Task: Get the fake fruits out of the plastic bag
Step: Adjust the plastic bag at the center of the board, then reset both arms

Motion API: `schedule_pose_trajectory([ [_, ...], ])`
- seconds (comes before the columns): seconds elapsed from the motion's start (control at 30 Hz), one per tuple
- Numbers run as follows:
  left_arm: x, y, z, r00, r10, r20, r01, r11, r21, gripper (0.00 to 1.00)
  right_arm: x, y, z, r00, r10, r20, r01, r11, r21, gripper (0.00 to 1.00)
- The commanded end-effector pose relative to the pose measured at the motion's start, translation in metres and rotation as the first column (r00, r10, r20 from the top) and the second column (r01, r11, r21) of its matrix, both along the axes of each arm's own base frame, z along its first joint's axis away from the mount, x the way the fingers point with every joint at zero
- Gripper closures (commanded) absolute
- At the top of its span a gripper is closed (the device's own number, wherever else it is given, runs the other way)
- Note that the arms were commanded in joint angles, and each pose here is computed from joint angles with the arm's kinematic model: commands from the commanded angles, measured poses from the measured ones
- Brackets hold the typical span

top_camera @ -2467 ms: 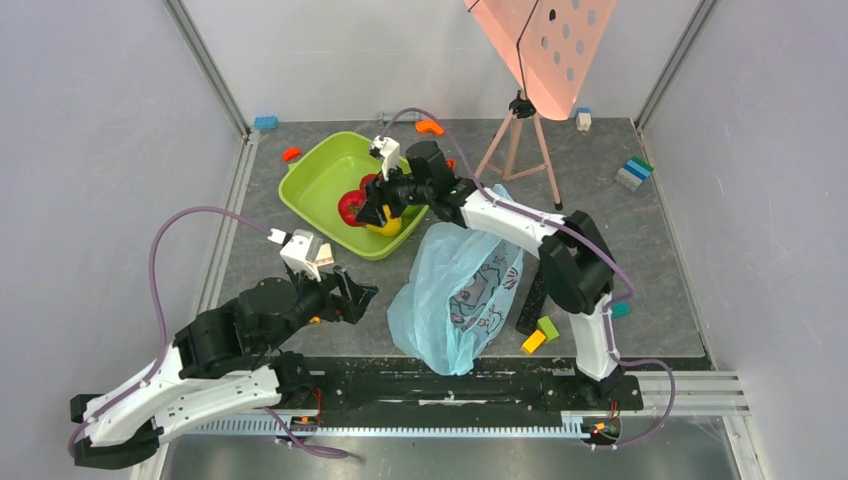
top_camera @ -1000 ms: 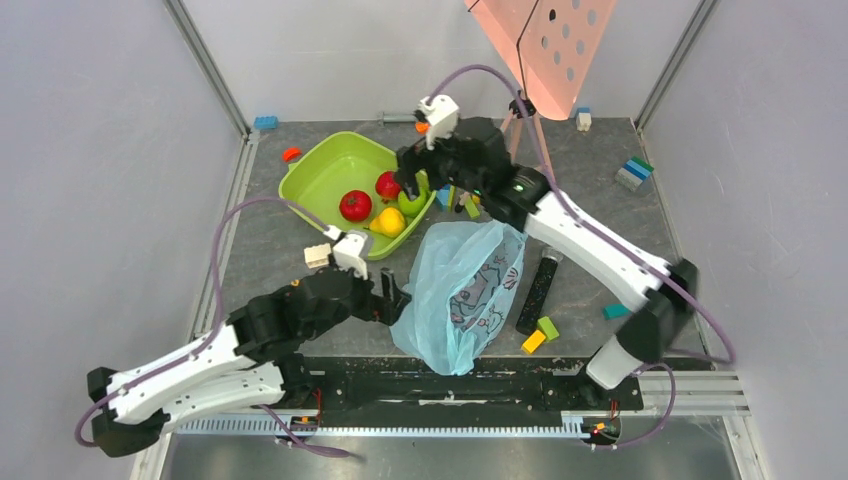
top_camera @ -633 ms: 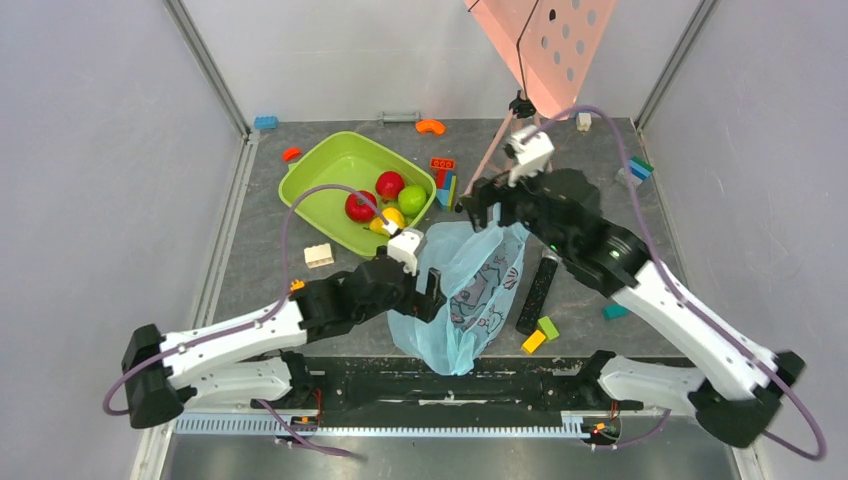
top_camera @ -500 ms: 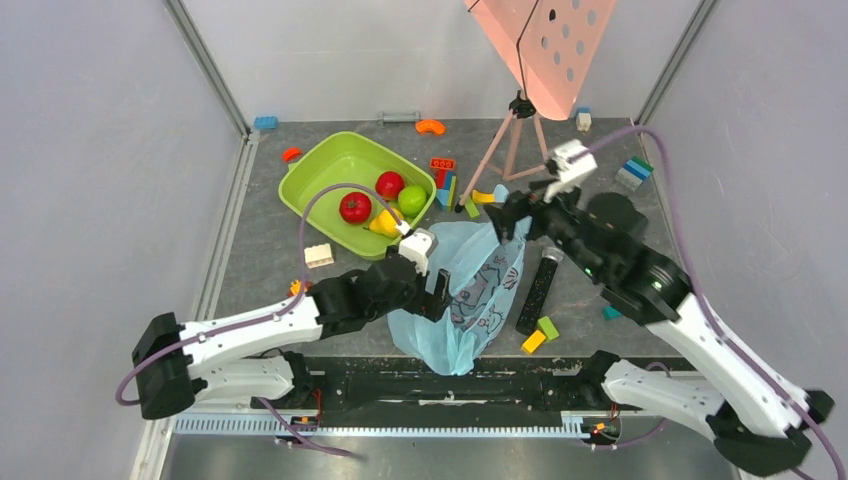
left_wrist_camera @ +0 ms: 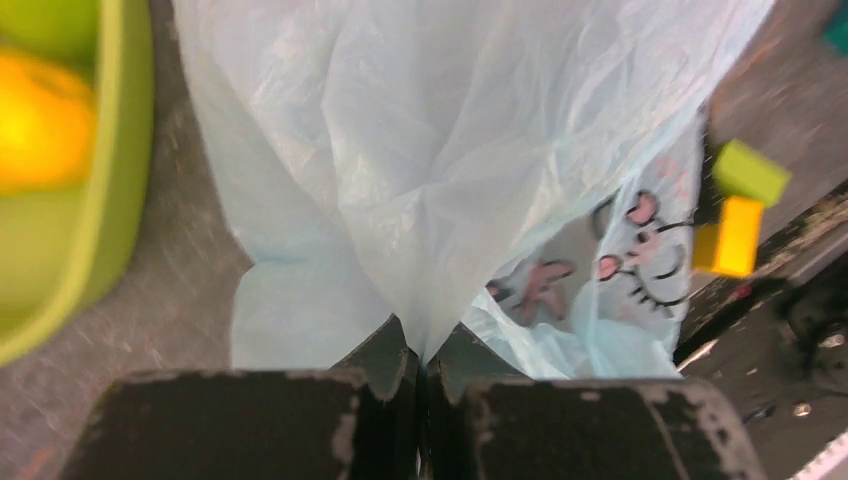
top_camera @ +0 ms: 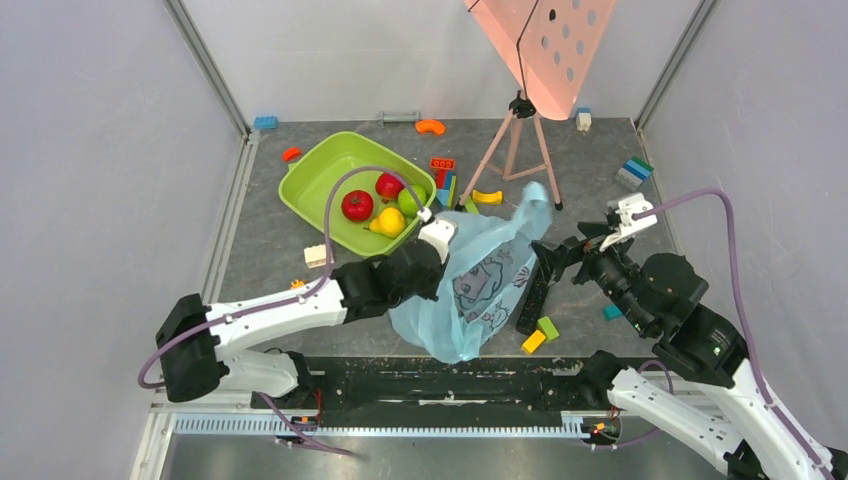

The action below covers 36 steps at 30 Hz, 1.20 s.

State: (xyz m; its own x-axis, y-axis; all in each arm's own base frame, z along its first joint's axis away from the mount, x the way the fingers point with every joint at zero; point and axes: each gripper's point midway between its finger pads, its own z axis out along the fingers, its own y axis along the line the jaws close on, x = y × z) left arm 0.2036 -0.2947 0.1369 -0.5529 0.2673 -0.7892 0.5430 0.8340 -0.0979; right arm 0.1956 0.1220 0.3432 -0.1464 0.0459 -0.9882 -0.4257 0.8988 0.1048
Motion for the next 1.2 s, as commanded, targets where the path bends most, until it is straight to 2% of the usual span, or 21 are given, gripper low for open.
schedule_pose_trajectory([
  [0.0, 0.014, -0.01, 0.12, 0.976, -0.046, 0.213, 0.072, 0.991, -0.115, 0.98, -0.004, -0.02, 0.002, 0.997, -0.075, 0.015, 0.075, 0.997, 0.02, 0.02],
  [0.13, 0.0, 0.0, 0.188, 0.941, -0.124, 0.314, 0.181, 0.97, -0.162, 0.98, -0.006, -0.028, 0.0, 0.994, -0.102, 0.025, 0.102, 0.994, 0.025, 0.02],
  [0.23, -0.011, 0.013, 0.213, 0.917, -0.151, 0.37, 0.233, 0.954, -0.188, 0.98, -0.007, -0.035, 0.0, 0.991, -0.13, 0.031, 0.129, 0.991, 0.035, 0.02],
  [0.4, -0.014, 0.025, 0.19, 0.921, -0.159, 0.356, 0.223, 0.964, -0.147, 0.97, -0.009, -0.048, 0.004, 0.983, -0.176, 0.058, 0.173, 0.983, 0.063, 0.02],
  [0.5, -0.022, 0.009, 0.166, 0.931, -0.217, 0.293, 0.272, 0.948, -0.162, 0.97, -0.01, -0.051, 0.005, 0.981, -0.184, 0.065, 0.18, 0.981, 0.065, 0.02],
  [0.53, -0.028, 0.0, 0.16, 0.93, -0.252, 0.269, 0.305, 0.936, -0.177, 0.94, -0.01, -0.051, 0.006, 0.98, -0.186, 0.067, 0.182, 0.981, 0.063, 0.02],
  [0.57, -0.032, -0.009, 0.151, 0.927, -0.286, 0.244, 0.333, 0.925, -0.183, 0.79, -0.01, -0.052, 0.005, 0.98, -0.188, 0.064, 0.184, 0.981, 0.06, 0.02],
  [0.6, -0.032, -0.016, 0.142, 0.928, -0.303, 0.217, 0.343, 0.923, -0.176, 0.45, -0.01, -0.052, 0.004, 0.98, -0.188, 0.063, 0.185, 0.981, 0.059, 0.02],
  [0.63, -0.031, -0.02, 0.134, 0.932, -0.308, 0.19, 0.339, 0.926, -0.163, 0.16, -0.01, -0.051, 0.003, 0.981, -0.186, 0.061, 0.183, 0.982, 0.055, 0.02],
  [0.67, -0.028, -0.022, 0.127, 0.939, -0.298, 0.17, 0.322, 0.936, -0.142, 0.01, -0.009, -0.051, 0.002, 0.981, -0.187, 0.06, 0.184, 0.981, 0.054, 0.02],
  [0.8, -0.017, -0.01, 0.123, 0.963, -0.215, 0.161, 0.233, 0.967, -0.101, 0.0, -0.007, -0.049, -0.007, 0.981, -0.188, 0.046, 0.186, 0.982, 0.032, 0.02],
  [0.97, -0.017, 0.026, 0.141, 0.974, -0.099, 0.206, 0.132, 0.98, -0.152, 0.0, -0.002, -0.046, -0.021, 0.981, -0.193, 0.024, 0.193, 0.981, -0.001, 0.02],
  [1.17, -0.022, 0.073, 0.12, 0.988, 0.064, 0.141, -0.043, 0.988, -0.147, 0.0, 0.001, -0.038, -0.031, 0.984, -0.176, 0.017, 0.176, 0.984, 0.004, 0.02],
])
